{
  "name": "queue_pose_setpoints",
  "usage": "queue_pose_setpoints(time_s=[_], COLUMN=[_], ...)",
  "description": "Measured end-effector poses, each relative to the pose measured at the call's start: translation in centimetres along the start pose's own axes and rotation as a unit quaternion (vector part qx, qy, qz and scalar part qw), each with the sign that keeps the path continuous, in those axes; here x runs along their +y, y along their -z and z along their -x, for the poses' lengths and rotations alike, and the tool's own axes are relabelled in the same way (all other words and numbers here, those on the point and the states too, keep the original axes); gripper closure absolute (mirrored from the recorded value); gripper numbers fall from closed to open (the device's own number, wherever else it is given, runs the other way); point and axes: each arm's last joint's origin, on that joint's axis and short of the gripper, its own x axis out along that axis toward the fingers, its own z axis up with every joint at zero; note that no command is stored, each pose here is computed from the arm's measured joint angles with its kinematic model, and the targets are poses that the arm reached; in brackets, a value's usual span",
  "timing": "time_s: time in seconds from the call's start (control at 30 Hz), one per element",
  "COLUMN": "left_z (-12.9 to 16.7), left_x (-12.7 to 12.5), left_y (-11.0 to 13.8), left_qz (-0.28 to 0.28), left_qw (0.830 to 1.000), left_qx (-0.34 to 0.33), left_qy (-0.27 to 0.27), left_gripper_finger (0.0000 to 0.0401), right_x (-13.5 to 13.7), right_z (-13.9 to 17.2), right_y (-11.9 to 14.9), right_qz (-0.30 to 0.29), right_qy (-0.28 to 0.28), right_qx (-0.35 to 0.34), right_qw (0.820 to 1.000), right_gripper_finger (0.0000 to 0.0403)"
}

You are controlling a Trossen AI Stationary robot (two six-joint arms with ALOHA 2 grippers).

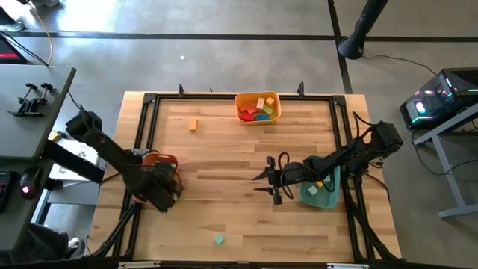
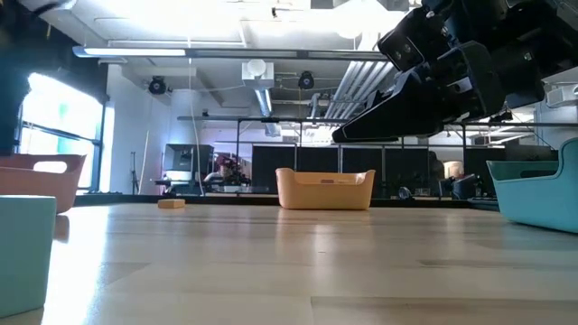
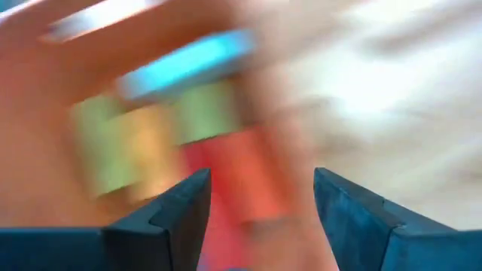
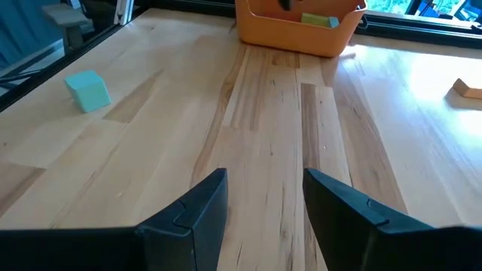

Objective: Sort blocks by size
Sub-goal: Put the light blue small block into the green bin

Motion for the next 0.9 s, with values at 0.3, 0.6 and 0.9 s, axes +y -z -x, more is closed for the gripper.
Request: queue_pose_setpoints(time_s=[0.3, 0.6, 0.9], left_z=[2.8, -1.2, -0.6], left_x=[-10.3, -16.0, -19.3], left_y=[2.4, 3.9, 5.0], left_qz=[-0.417, -0.496, -0.62], left_qw=[0.82, 0.739, 0.652], left_qx=[-0.198, -0.163, -0.105], left_qy=[0.339, 0.426, 0.423], left_gripper_finger=[0.021, 0.0183, 0.0173], right_x=[0.0, 0.0, -0.1], right_z=[0.0, 0.0, 0.0], right_y=[0.0, 0.0, -0.1], right_qz=[0.0, -0.019, -0.03], right_qy=[0.0, 0.0, 0.003], right_qx=[0.0, 0.0, -0.003], right_qw=[1.0, 1.0, 1.0], right_gripper_finger=[0.0231, 0.0231, 0.0231])
